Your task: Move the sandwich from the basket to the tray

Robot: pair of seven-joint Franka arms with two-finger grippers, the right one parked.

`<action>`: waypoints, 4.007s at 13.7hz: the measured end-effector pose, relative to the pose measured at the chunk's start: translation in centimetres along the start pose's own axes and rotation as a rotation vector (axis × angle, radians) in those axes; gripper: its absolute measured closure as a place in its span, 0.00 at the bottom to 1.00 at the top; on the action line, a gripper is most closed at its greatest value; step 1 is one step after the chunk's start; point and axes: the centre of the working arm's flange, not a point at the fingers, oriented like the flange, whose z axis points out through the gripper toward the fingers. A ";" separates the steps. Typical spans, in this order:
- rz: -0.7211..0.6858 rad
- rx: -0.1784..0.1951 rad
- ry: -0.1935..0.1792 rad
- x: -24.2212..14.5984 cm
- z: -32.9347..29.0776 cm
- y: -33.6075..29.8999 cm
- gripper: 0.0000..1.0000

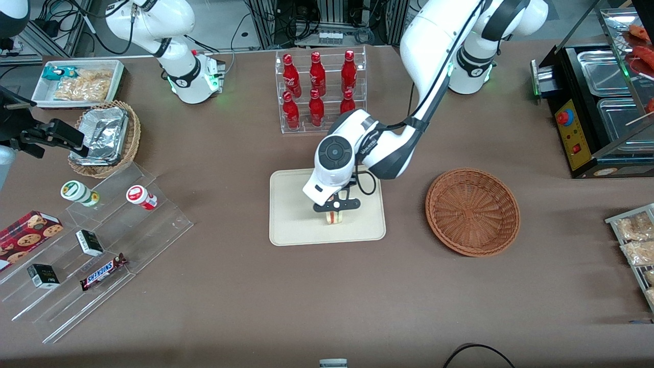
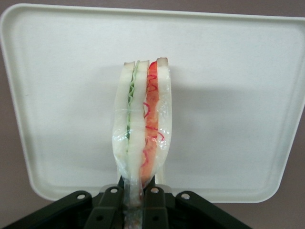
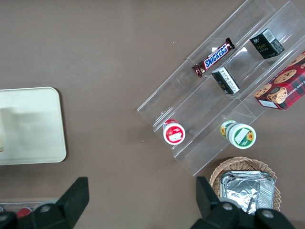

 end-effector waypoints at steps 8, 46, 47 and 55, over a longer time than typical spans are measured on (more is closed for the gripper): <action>0.023 -0.024 0.027 -0.8 1.9 1.6 0.86; 0.182 0.129 -0.141 5.6 -24.4 -40.6 0.00; 0.178 0.129 -0.131 5.5 -24.9 -40.8 0.00; 0.144 0.106 -0.050 2.5 -30.9 -43.3 0.00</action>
